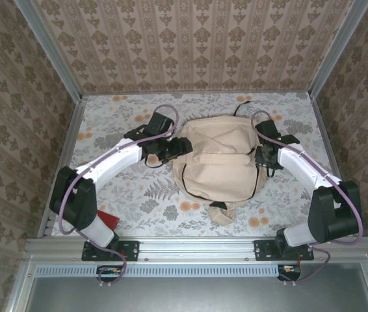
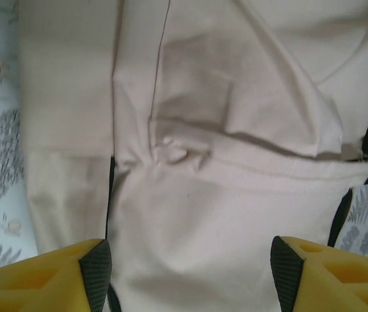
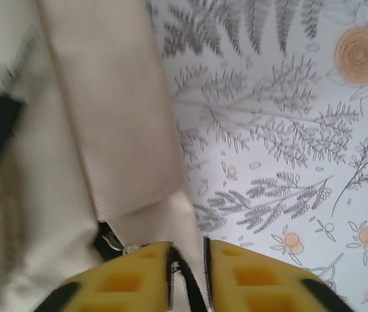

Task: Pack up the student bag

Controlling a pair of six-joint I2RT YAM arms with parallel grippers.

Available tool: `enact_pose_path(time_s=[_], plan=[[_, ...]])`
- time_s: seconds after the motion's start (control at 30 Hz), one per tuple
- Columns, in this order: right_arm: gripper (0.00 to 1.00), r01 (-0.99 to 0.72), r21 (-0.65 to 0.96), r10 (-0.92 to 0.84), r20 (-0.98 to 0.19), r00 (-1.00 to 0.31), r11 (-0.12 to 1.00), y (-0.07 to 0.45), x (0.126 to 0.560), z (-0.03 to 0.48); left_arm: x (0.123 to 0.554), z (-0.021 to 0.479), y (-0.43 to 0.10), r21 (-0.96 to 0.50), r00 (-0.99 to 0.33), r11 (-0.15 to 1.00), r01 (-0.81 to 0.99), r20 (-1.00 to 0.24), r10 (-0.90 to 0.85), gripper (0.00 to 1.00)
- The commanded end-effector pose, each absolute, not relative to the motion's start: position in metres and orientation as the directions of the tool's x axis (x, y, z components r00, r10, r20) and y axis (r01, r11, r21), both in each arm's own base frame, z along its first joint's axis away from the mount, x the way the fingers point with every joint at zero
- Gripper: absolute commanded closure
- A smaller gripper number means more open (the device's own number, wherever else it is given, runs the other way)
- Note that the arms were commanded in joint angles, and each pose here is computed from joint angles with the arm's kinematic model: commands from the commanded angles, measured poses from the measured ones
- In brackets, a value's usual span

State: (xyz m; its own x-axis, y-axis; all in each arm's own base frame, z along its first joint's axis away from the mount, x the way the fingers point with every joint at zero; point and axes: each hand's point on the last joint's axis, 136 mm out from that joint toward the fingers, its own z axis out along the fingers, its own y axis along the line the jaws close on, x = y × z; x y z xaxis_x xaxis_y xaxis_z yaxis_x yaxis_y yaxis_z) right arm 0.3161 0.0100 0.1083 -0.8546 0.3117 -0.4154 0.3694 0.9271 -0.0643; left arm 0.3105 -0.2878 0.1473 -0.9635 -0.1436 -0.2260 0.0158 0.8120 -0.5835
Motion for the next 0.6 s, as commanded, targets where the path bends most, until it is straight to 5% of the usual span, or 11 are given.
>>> enact_pose_path(time_s=[0.0,0.17,0.33,0.57], plan=[[0.45,0.338,0.016,0.308,-0.459,-0.833,0.941,0.022,0.332,0.135,0.331,0.143,-0.289,-0.552,-0.958,0.832,0.054,-0.263,-0.112,0.32],[0.33,0.3,0.154,0.337,-0.466,-0.818,0.941,0.04,0.343,0.149,0.354,0.14,-0.307,-0.581,-0.959,0.807,0.107,-0.275,-0.07,0.33],[0.33,0.263,0.331,0.388,-0.407,-0.827,0.906,0.066,0.361,0.148,0.364,0.132,-0.325,-0.61,-0.964,0.779,0.143,-0.263,-0.029,0.38],[0.38,0.362,0.312,0.455,-0.316,-0.832,0.878,0.061,0.372,0.12,0.371,0.114,-0.35,-0.661,-0.977,0.732,0.164,-0.213,0.027,0.49]])
